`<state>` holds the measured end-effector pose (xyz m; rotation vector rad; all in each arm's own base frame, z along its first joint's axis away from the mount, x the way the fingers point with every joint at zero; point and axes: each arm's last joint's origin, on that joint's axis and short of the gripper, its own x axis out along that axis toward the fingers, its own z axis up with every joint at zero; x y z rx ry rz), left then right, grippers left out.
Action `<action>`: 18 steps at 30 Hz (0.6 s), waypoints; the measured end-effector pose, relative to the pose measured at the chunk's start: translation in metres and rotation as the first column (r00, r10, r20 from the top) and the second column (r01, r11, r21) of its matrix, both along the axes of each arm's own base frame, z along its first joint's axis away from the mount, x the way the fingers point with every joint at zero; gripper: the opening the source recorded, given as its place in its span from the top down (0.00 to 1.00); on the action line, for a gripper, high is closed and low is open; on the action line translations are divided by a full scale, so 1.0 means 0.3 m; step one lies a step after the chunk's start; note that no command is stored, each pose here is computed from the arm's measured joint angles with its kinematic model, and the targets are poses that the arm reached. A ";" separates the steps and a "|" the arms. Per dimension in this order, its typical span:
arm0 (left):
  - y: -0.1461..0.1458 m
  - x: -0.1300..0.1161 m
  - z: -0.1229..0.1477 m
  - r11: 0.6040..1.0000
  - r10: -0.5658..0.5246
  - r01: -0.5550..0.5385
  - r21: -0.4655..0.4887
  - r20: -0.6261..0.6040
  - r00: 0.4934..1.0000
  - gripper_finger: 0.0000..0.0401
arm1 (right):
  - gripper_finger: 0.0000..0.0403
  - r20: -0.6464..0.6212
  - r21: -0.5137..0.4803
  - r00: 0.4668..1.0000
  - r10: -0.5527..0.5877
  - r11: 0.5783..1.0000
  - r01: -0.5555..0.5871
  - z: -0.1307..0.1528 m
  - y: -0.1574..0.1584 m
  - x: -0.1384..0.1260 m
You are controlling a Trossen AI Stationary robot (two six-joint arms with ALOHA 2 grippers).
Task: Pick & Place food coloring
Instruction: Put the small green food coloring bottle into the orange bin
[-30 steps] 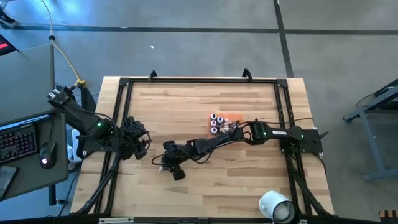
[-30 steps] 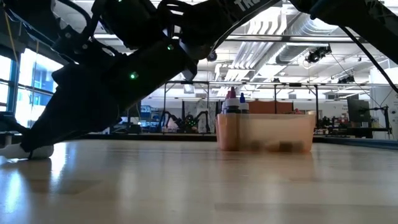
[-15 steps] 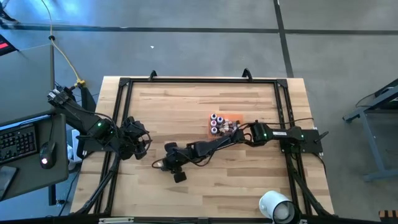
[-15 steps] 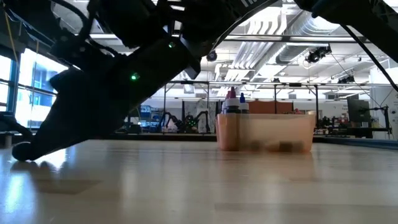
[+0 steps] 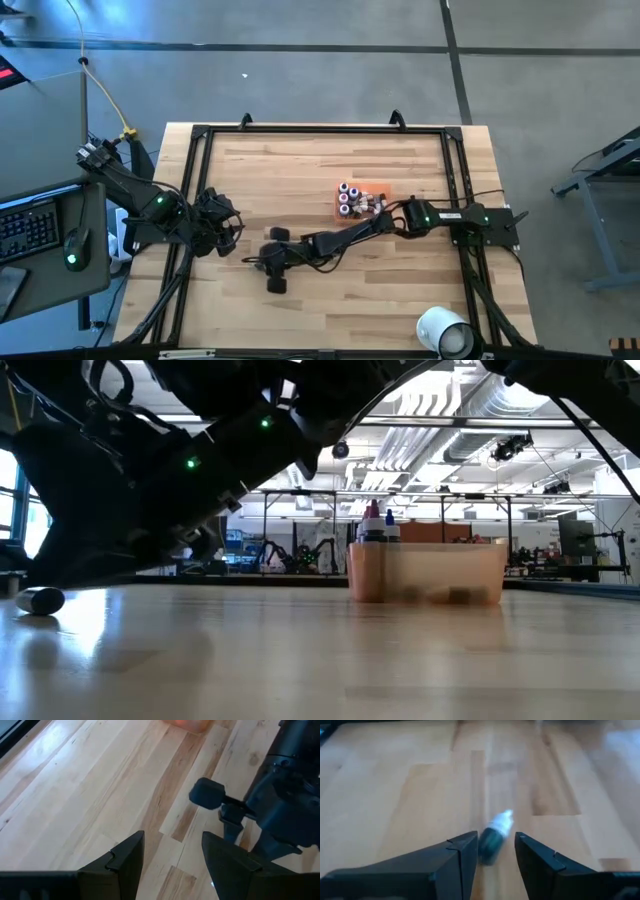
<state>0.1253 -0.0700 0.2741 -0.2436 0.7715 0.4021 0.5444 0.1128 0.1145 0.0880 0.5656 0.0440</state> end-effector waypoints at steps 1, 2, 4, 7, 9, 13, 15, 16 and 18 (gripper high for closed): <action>0.000 0.000 0.000 1.000 0.000 0.000 -0.001 0.000 1.000 0.51 | 0.69 0.005 -0.009 1.000 -0.018 1.000 0.018 0.001 0.003 0.000; 0.000 0.000 0.000 1.000 0.000 0.000 -0.001 0.001 1.000 0.51 | 0.69 0.007 -0.015 0.999 -0.036 0.999 0.036 0.001 0.006 -0.001; 0.000 0.000 0.000 1.000 -0.001 0.001 -0.002 0.001 1.000 0.51 | 0.69 0.011 -0.016 0.997 -0.071 0.997 0.071 0.001 0.008 -0.002; 0.000 0.000 0.000 1.000 -0.001 0.001 -0.002 0.001 1.000 0.51 | 0.69 0.020 -0.001 0.996 -0.087 0.996 0.087 0.004 0.015 -0.002; 0.000 0.001 0.000 1.000 0.000 0.000 -0.001 0.002 1.000 0.51 | 0.69 0.017 0.019 0.996 -0.090 0.996 0.090 0.004 0.017 -0.003; 0.000 0.001 0.000 1.000 0.000 0.000 -0.001 0.002 1.000 0.51 | 0.69 0.032 0.035 0.996 -0.086 0.996 0.084 0.008 0.031 -0.003; 0.000 0.001 0.000 1.000 0.000 0.000 -0.001 0.002 1.000 0.51 | 0.69 0.057 0.043 0.995 -0.083 0.996 0.081 -0.001 0.039 0.002; 0.000 0.001 0.000 1.000 0.000 0.000 -0.001 0.003 1.000 0.51 | 0.69 0.072 0.047 0.994 -0.083 0.996 0.079 -0.007 0.043 0.005; 0.000 0.000 0.001 1.000 0.000 0.000 -0.001 0.003 1.000 0.51 | 0.69 0.086 0.051 0.993 -0.076 0.996 0.072 -0.046 0.054 0.010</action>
